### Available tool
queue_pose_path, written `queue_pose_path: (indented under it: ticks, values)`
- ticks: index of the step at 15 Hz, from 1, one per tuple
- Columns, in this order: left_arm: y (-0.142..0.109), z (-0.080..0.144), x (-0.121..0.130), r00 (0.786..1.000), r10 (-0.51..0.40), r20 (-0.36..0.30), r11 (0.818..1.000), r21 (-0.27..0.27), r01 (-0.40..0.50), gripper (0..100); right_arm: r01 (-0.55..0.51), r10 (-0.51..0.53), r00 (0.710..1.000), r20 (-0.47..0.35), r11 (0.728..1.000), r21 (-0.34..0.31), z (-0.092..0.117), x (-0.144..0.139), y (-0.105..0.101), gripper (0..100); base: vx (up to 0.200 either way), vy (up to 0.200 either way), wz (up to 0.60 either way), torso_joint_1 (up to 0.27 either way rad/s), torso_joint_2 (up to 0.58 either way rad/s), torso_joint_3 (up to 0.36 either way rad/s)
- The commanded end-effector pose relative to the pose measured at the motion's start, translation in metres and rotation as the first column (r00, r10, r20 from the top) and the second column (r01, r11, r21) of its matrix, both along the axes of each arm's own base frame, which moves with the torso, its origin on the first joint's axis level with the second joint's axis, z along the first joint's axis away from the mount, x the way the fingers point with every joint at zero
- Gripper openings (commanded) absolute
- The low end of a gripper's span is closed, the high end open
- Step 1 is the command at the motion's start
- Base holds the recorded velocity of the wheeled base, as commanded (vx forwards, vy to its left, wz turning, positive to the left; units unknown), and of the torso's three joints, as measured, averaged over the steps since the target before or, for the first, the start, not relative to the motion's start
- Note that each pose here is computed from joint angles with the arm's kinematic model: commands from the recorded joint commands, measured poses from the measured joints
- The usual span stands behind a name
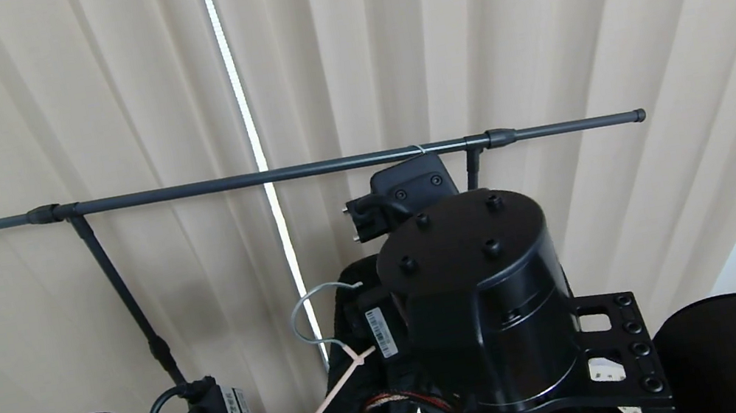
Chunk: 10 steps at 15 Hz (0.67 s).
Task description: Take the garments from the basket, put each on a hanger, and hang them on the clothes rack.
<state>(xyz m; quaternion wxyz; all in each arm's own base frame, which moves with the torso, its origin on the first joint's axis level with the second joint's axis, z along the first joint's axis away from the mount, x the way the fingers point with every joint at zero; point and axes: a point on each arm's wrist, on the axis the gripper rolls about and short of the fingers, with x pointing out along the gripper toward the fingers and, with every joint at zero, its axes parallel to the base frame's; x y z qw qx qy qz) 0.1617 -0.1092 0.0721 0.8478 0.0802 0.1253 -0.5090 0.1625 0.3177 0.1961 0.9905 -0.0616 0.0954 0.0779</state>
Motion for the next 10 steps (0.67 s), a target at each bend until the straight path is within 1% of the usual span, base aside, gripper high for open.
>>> queue_pose_path:
  ticks: [1, 3, 7, 9, 10]
  values:
    - [-0.0001, 0.0001, 0.0, 1.0, 0.0, 0.001, 1.0, -0.001, 0.0, 0, -0.003, 0.003, 1.0, -0.012, 1.0, -0.027, -0.0101, 0.0007, 0.0044, 100, 0.0, 0.0, 0.0, 0.0, 0.0, 0.0]
    - [0.0004, 0.0001, 0.0004, 1.0, 0.003, -0.001, 1.0, -0.002, -0.003, 0, -0.011, 0.01, 1.0, -0.016, 0.999, -0.036, -0.012, -0.0021, 0.005, 100, 0.0, 0.0, 0.0, 0.0, 0.0, 0.0]
    - [0.0011, -0.0005, 0.0011, 0.999, 0.019, -0.03, 1.0, -0.014, -0.019, 0, -0.017, 0.016, 1.0, -0.019, 0.999, -0.047, -0.0127, -0.0047, 0.0032, 100, 0.0, 0.0, 0.0, 0.0, 0.0, 0.0]
    - [0.0021, 0.0004, 0.0024, 0.999, 0.027, -0.022, 0.999, -0.02, -0.027, 0, -0.018, 0.017, 1.0, -0.02, 0.998, -0.057, -0.0138, -0.005, 0.0024, 100, 0.0, 0.0, 0.0, 0.0, 0.0, 0.0]
    - [0.0033, 0.0022, 0.0039, 0.999, 0.037, -0.01, 0.999, -0.034, -0.038, 0, -0.019, 0.017, 1.0, -0.02, 0.998, -0.062, -0.0139, -0.0054, 0.0014, 100, 0.0, 0.0, 0.0, 0.0, 0.0, 0.0]
